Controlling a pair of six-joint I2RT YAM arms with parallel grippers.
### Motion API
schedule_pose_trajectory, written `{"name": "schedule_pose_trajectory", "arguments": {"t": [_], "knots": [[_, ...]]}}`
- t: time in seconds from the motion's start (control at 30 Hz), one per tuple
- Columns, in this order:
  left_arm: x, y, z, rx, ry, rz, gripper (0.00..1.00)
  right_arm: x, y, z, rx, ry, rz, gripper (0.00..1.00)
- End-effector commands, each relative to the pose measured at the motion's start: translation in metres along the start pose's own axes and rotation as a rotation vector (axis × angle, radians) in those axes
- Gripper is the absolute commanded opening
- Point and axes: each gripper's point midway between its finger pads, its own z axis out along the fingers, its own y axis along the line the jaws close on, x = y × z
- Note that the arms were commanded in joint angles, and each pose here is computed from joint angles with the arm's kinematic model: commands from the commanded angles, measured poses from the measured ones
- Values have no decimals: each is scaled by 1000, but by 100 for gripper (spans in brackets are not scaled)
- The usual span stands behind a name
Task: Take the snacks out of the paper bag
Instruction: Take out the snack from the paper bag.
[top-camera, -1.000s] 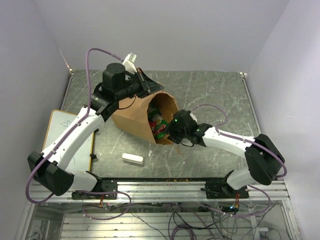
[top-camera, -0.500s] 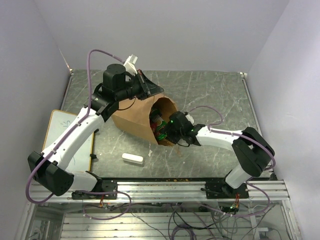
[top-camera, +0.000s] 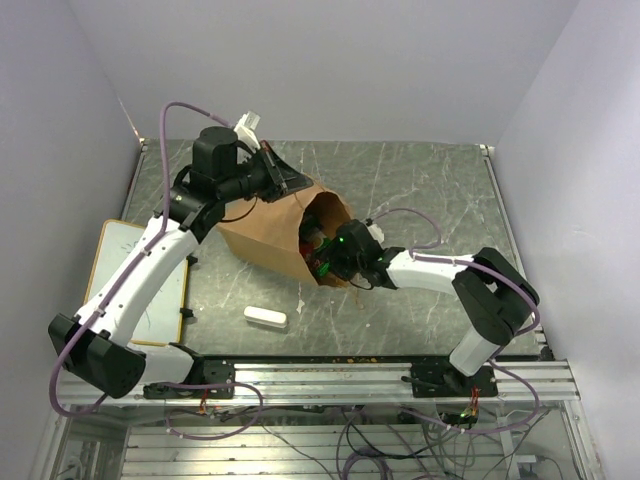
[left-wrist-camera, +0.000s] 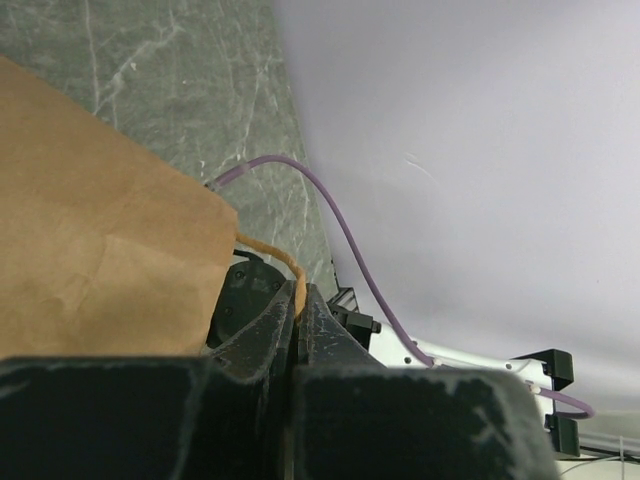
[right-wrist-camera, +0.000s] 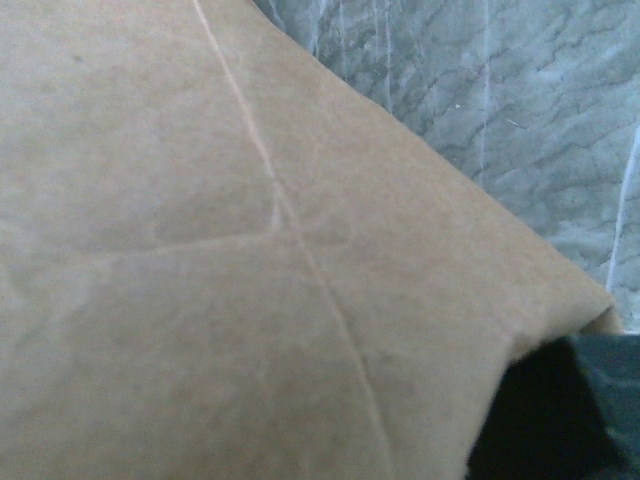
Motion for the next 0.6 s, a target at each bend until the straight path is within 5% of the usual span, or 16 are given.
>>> {"name": "schedule_pose_trajectory", "arguments": {"t": [0.0, 0.1, 0.33, 0.57], "knots": [[-10, -12, -18, 23, 4, 22, 7, -18, 25, 4, -72, -67, -45, 46], [-11, 0, -18, -38, 18, 7, 7, -21, 29, 2, -86, -77, -70, 39], [-20, -3, -30, -36, -34, 40, 7, -40, 61, -13, -148, -88, -194, 1], [-31, 2, -50, -81, -140, 102, 7, -60, 117, -47, -234, -130, -323, 0]]}}
